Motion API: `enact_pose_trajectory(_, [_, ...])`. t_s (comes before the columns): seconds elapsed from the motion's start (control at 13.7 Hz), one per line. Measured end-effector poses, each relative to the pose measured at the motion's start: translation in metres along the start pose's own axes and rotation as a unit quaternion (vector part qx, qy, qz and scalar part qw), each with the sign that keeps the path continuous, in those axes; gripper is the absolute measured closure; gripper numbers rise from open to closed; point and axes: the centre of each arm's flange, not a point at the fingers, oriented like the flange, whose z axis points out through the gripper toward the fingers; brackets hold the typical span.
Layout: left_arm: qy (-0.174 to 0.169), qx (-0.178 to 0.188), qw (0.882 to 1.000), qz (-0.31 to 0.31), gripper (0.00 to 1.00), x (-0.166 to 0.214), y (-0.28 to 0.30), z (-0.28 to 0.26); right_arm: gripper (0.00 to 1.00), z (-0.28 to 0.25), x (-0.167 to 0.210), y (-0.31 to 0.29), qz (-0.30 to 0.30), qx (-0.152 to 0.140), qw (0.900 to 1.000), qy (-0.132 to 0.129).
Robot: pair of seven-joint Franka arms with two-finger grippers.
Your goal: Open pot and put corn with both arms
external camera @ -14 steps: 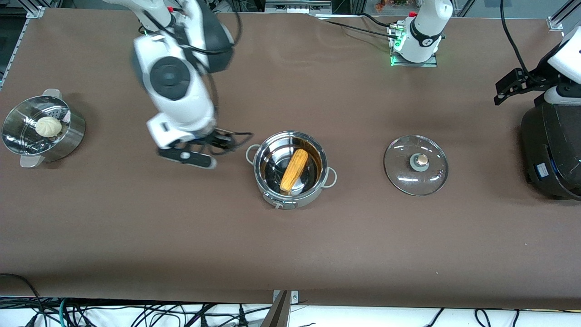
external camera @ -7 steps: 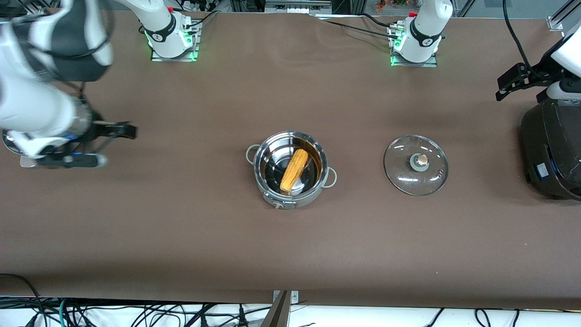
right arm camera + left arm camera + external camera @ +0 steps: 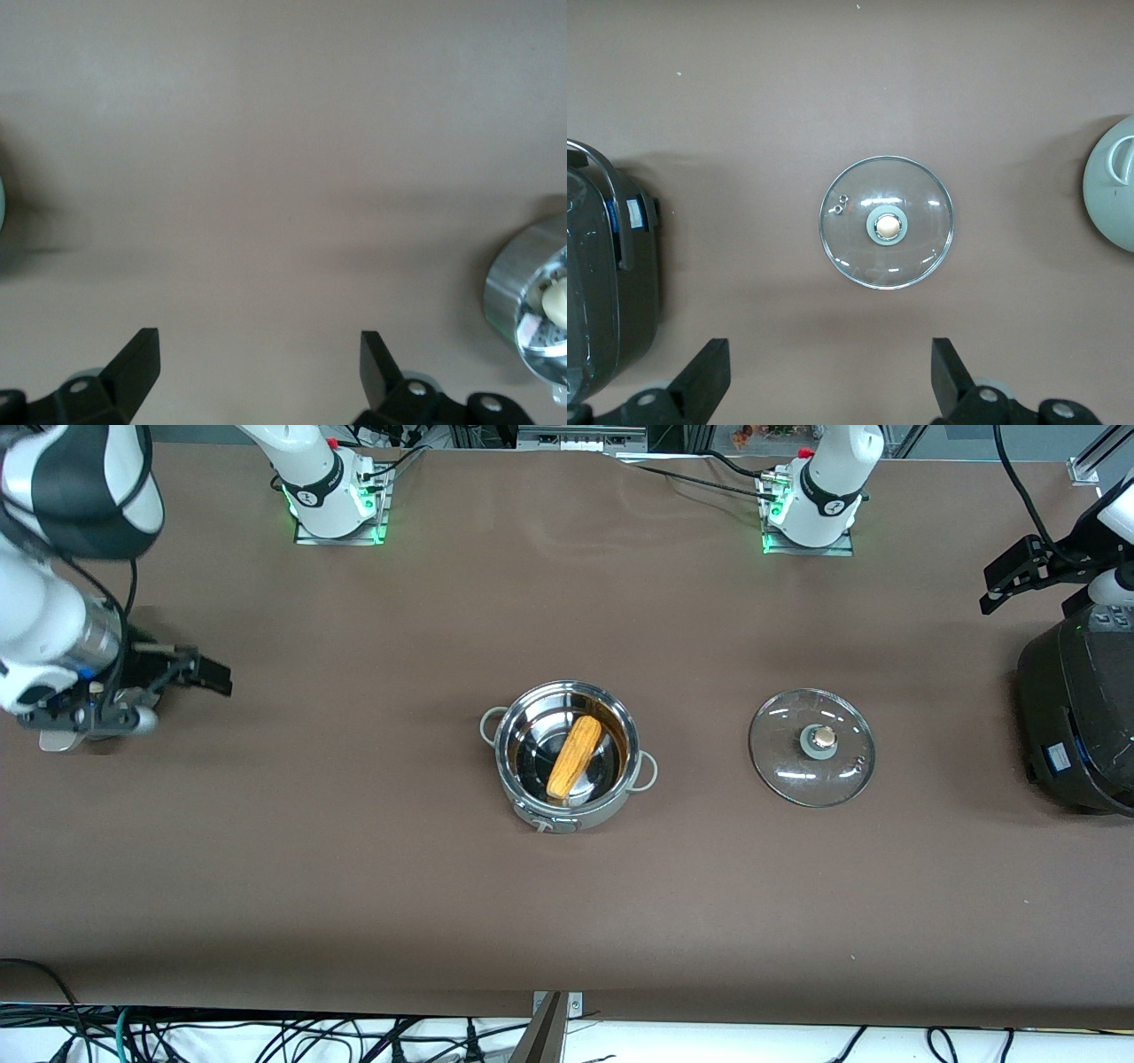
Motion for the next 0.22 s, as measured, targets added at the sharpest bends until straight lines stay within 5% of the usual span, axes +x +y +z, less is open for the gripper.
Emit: enact_pose_trajectory(0.22, [-0.001, 0.0, 1.0, 0.0, 0.0, 0.001, 0.0, 0.001, 0.0, -0.034, -0.035, 0.008, 0.005, 0.0, 1.0, 0.008])
